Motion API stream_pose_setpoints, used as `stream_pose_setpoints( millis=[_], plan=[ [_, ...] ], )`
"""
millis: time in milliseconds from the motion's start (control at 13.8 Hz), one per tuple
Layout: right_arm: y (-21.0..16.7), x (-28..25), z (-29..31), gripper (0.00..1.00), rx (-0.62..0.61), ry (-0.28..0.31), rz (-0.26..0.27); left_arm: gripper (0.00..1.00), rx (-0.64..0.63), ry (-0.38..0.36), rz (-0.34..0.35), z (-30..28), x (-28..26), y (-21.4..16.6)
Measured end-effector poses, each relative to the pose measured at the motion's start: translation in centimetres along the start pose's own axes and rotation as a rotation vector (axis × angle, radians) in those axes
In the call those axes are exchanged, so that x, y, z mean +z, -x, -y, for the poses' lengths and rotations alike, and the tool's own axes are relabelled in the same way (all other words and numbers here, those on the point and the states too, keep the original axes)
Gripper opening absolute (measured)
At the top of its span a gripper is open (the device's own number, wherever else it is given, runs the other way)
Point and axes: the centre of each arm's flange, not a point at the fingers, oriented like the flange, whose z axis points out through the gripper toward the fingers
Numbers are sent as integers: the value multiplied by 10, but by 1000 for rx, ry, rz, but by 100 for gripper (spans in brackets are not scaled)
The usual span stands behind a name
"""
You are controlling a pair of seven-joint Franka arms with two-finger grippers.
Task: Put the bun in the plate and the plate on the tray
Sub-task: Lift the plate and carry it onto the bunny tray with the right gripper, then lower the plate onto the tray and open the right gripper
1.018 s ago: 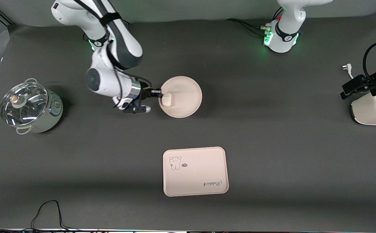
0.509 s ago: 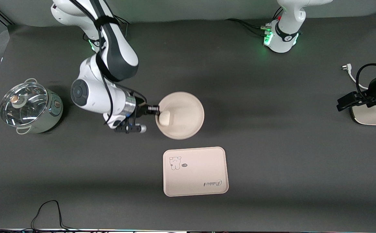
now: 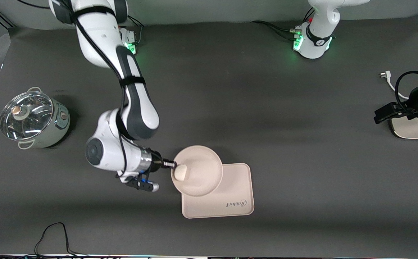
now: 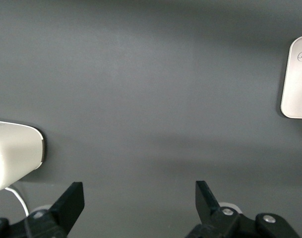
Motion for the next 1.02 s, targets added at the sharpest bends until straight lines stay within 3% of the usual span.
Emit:
stream_pose_setpoints(
  millis=[145,364,727,1018],
  plan=[
    [-6,26,6,4,-1,-41,9,100,0,0,0,0,0,0],
    [-2,67,19,4,15,-84,-35,100,1,0,-3,0,0,0],
    [-5,125,2,4,38,-68,-73,100,2,2,-11,-1,-1,-1],
    [-8,131,-1,4,43,-73,-86,100,3,3,-25,-2,-2,-2]
  ],
)
